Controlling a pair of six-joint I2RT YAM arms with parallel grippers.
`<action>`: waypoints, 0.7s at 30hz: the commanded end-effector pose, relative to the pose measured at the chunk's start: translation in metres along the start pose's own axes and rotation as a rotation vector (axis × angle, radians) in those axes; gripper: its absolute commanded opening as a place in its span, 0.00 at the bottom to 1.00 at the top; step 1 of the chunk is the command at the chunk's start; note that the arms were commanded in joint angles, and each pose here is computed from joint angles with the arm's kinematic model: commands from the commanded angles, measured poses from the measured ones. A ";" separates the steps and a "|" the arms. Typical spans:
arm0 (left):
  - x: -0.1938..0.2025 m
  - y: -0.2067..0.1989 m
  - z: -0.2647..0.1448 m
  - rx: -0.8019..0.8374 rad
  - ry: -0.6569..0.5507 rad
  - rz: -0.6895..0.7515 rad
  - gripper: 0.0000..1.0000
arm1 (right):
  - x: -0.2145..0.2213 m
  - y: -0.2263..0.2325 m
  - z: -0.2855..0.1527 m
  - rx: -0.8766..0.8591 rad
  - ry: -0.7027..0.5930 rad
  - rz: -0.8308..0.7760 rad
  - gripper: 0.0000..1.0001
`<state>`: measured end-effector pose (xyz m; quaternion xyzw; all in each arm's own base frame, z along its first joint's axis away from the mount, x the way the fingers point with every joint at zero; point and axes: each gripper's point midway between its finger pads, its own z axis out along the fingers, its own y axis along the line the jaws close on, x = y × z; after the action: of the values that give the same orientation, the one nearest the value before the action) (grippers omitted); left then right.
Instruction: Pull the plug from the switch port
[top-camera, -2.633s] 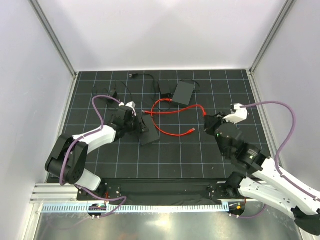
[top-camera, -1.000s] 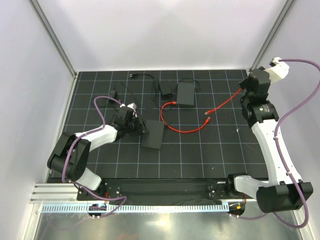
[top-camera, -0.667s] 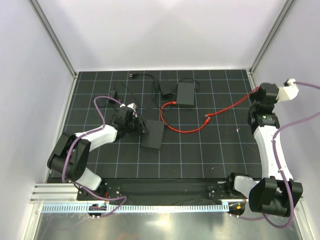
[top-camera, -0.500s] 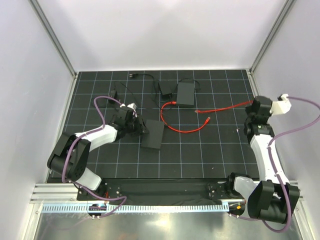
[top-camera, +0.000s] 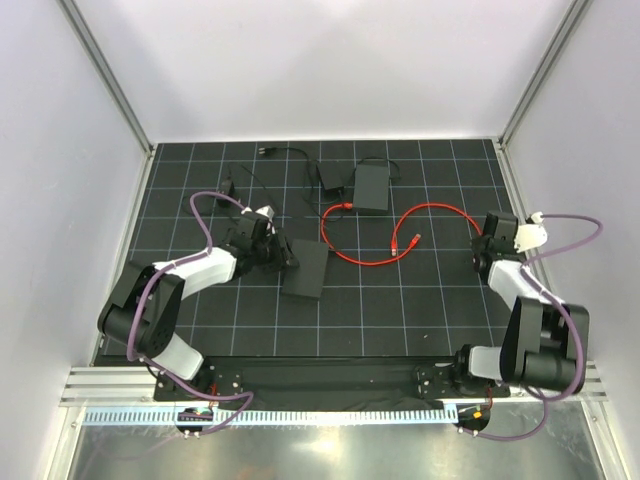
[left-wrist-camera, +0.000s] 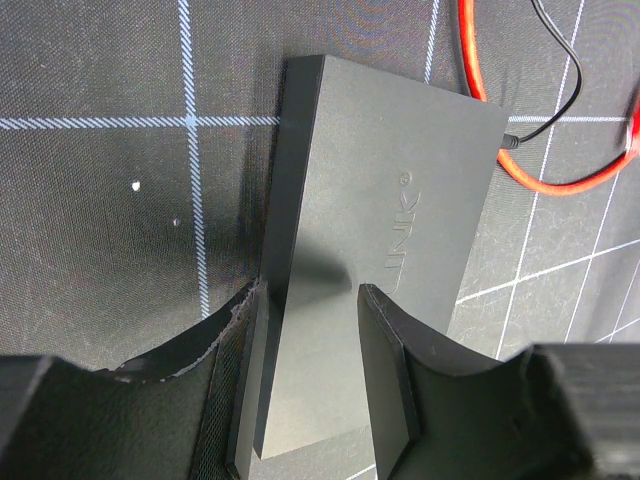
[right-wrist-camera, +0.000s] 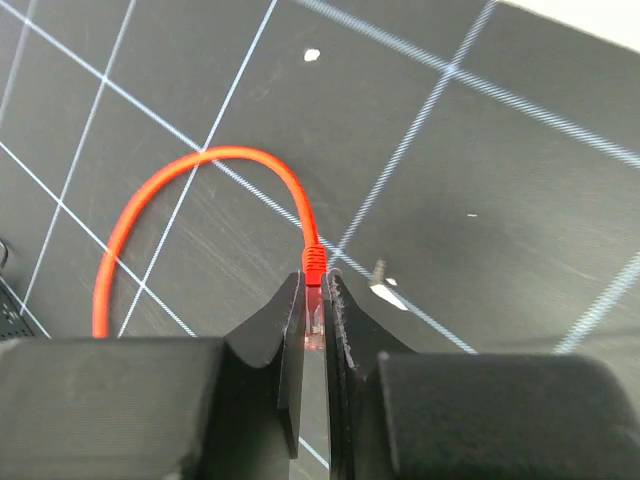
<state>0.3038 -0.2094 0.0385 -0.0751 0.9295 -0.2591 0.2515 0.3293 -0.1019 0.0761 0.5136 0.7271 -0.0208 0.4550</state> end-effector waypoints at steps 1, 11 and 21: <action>-0.013 -0.010 -0.004 0.025 -0.040 0.015 0.45 | -0.009 0.032 0.012 -0.070 0.008 0.043 0.01; -0.012 -0.011 -0.006 0.035 -0.042 0.023 0.45 | 0.020 0.047 0.040 -0.087 0.132 0.056 0.01; -0.010 -0.015 -0.008 0.067 -0.036 0.035 0.45 | 0.037 0.023 0.036 -0.067 0.150 0.010 0.01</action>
<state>0.3036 -0.2104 0.0406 -0.0730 0.9283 -0.2626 0.2528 0.3601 -0.0782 0.0226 0.5124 0.7670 0.0372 0.3844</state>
